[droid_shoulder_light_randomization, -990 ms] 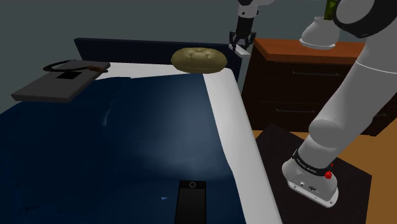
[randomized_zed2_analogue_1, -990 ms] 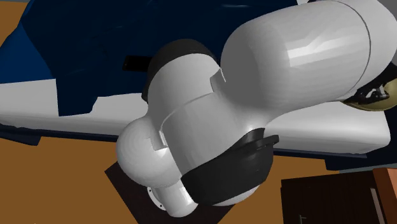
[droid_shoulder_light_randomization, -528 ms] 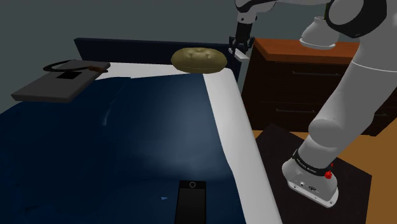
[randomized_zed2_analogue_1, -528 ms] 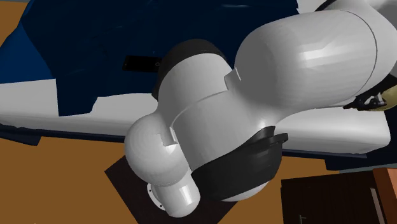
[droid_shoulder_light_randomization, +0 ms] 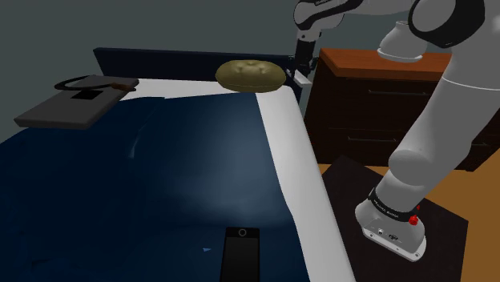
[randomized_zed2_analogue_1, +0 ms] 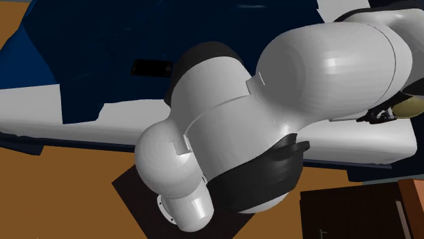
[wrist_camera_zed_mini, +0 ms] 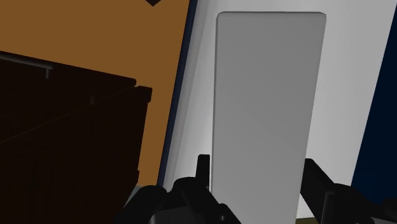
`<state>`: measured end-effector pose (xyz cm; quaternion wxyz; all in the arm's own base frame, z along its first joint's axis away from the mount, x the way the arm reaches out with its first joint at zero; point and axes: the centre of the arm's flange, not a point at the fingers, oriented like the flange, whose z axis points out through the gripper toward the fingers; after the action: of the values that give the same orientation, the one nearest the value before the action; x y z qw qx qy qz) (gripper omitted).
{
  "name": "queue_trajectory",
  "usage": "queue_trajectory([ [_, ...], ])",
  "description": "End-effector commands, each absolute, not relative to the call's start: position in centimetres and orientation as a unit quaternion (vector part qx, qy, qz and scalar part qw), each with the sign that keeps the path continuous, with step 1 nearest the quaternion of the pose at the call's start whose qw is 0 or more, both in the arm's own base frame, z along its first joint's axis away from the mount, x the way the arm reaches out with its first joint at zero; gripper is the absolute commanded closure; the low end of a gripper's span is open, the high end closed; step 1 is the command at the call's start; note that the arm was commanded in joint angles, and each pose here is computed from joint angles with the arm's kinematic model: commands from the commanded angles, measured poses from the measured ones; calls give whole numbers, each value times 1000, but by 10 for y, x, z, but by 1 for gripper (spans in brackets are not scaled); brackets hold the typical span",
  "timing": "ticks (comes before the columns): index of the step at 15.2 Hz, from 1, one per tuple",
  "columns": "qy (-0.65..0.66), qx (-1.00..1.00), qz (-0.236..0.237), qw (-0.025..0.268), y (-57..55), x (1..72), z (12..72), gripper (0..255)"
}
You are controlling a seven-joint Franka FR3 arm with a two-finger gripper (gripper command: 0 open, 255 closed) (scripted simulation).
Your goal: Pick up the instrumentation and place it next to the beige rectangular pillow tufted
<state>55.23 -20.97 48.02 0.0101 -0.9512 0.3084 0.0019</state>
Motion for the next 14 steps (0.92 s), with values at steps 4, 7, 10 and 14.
queue_trajectory([
  [4,308,-951,1,10,-210,553,454,255],
  [7,308,-951,1,10,-210,553,438,255],
  [10,308,-951,1,10,-210,553,422,255],
  [14,308,-951,1,10,-210,553,401,255],
])
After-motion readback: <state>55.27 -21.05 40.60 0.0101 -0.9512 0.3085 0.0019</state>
